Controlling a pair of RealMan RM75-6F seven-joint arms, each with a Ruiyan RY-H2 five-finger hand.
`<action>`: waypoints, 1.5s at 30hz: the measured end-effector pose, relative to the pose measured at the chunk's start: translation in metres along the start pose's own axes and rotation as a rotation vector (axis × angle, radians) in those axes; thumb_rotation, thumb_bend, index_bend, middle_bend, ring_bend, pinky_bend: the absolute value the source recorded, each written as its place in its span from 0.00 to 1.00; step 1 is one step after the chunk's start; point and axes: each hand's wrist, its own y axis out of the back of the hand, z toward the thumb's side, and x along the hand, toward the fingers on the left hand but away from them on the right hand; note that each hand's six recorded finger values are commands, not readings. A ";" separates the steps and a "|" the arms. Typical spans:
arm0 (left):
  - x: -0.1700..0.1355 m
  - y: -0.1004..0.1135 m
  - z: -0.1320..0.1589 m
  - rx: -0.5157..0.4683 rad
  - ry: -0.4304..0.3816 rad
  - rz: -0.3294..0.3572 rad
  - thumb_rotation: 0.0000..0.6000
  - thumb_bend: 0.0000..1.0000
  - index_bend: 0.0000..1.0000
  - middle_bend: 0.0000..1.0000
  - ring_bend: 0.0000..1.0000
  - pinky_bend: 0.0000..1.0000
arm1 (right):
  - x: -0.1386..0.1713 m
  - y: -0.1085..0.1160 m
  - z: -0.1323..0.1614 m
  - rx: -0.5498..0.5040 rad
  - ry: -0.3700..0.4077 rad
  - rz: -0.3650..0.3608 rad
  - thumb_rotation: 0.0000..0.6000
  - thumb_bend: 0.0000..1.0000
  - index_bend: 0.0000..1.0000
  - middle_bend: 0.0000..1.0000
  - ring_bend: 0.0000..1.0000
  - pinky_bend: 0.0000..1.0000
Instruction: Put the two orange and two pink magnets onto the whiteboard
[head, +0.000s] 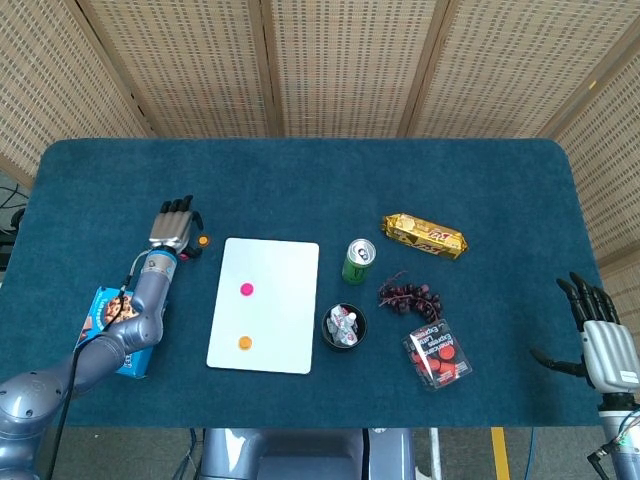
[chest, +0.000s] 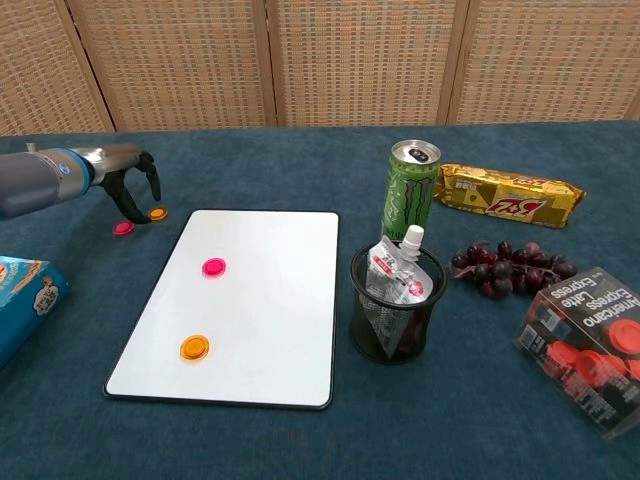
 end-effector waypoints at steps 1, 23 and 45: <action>0.000 0.000 0.000 0.000 0.000 0.000 1.00 0.29 0.39 0.00 0.00 0.00 | 0.000 0.000 0.000 0.000 0.000 0.000 1.00 0.14 0.00 0.00 0.00 0.00; 0.007 -0.007 0.010 -0.001 0.013 -0.018 1.00 0.31 0.56 0.00 0.00 0.00 | 0.000 -0.001 -0.001 -0.010 -0.006 0.010 1.00 0.14 0.00 0.00 0.00 0.00; -0.040 0.012 0.061 -0.039 -0.205 -0.015 1.00 0.31 0.58 0.00 0.00 0.00 | 0.000 0.000 -0.001 -0.020 -0.003 0.008 1.00 0.14 0.00 0.00 0.00 0.00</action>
